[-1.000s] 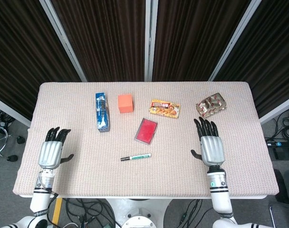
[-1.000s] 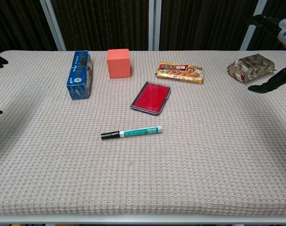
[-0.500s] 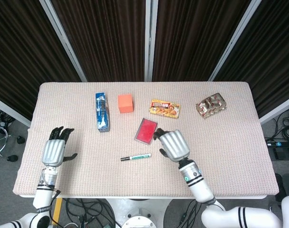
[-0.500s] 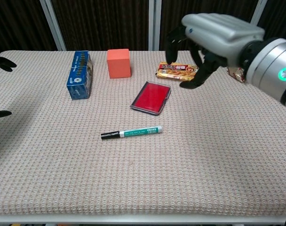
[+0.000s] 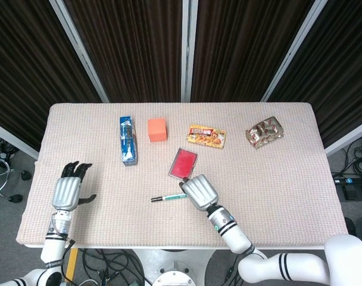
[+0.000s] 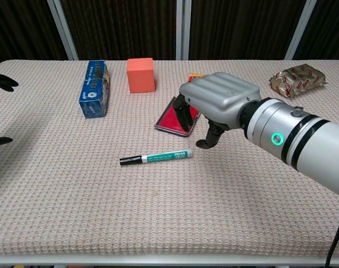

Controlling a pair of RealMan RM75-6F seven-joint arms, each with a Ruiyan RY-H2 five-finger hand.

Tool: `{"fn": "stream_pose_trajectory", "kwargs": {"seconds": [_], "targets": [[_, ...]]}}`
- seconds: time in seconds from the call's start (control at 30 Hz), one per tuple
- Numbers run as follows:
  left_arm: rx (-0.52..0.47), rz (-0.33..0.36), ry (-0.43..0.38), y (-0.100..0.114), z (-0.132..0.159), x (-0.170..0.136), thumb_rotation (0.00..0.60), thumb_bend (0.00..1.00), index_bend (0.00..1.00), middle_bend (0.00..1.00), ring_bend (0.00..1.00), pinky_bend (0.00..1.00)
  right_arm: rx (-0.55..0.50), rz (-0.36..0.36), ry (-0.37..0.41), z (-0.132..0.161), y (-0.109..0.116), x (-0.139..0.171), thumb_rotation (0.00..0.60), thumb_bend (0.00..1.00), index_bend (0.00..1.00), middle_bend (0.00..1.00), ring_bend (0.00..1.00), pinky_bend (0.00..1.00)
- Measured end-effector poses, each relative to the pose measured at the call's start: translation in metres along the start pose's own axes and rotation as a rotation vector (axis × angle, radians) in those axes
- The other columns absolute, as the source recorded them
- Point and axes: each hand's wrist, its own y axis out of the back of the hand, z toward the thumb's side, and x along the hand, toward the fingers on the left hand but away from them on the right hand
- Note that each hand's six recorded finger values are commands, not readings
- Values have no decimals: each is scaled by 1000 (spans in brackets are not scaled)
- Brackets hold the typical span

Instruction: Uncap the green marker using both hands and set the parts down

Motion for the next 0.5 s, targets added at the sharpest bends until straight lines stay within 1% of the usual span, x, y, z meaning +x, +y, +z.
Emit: {"fn": "stream_pose_trajectory", "kwargs": {"seconds": [0.07, 0.2, 0.33, 0.5], "targets": [[0, -2, 0, -1, -1, 0, 600, 33, 175, 188, 79, 98, -3, 4, -14, 0, -5, -3, 600, 120, 527, 459, 701, 831], [-6, -6, -3, -2, -2, -1, 600, 33, 179, 188, 79, 97, -8, 35, -41, 1, -17, -8, 600, 148, 433, 408, 651, 831], [-11, -14, -5, -3, -4, -1, 600, 33, 182, 188, 79, 97, -23, 75, -49, 8, -30, -12, 600, 161, 424, 406, 647, 832], [-14, -23, -5, -4, -7, -2, 600, 33, 183, 188, 79, 97, -25, 81, -55, 16, -39, -18, 600, 178, 422, 416, 647, 832]]}}
